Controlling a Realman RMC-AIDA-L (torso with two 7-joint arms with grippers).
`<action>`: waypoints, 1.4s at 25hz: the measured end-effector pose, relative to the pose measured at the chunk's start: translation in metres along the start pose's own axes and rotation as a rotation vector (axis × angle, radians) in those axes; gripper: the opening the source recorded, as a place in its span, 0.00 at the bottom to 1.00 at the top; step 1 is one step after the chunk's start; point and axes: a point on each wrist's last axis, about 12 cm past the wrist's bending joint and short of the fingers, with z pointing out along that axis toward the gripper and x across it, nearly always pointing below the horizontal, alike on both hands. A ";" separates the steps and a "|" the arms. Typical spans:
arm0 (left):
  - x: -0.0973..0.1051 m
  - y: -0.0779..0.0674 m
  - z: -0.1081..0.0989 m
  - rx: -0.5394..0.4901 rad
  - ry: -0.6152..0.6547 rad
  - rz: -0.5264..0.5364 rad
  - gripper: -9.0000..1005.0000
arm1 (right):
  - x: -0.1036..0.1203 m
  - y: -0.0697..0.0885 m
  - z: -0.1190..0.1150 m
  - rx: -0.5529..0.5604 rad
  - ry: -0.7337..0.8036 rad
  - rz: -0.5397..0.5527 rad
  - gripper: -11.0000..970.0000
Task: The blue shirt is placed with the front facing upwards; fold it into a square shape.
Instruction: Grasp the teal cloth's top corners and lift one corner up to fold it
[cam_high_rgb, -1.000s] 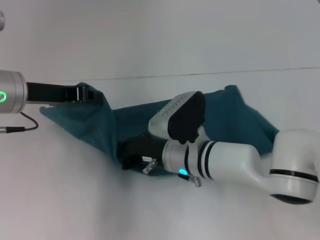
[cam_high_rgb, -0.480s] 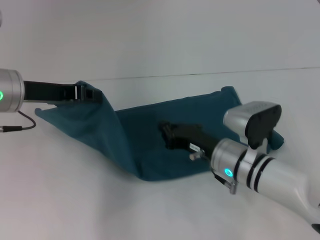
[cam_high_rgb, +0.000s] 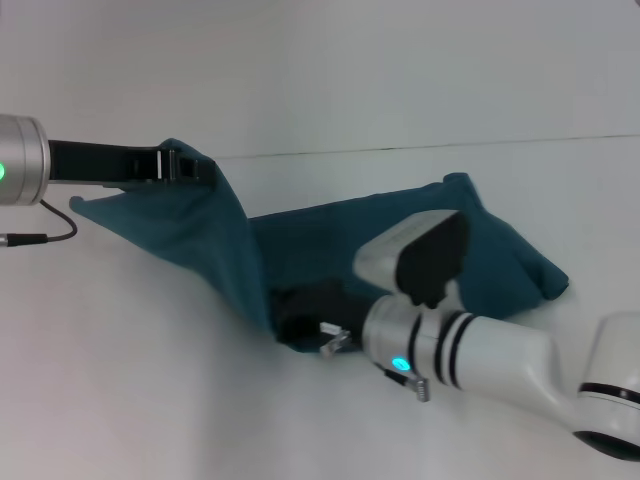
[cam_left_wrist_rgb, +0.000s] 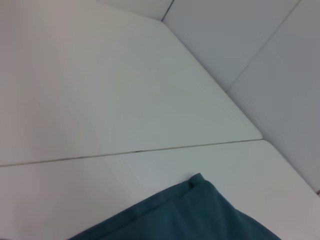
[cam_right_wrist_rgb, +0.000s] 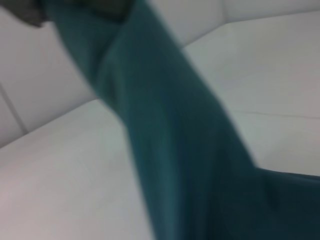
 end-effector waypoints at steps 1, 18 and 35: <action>0.000 0.000 0.000 0.001 -0.001 0.002 0.04 | -0.001 0.003 0.002 -0.013 0.003 -0.009 0.04; -0.004 0.000 -0.004 -0.006 -0.012 0.013 0.04 | 0.002 0.004 -0.005 -0.007 -0.054 0.080 0.04; 0.020 0.016 -0.032 -0.026 -0.023 -0.066 0.04 | 0.009 -0.025 -0.029 0.041 -0.140 0.137 0.04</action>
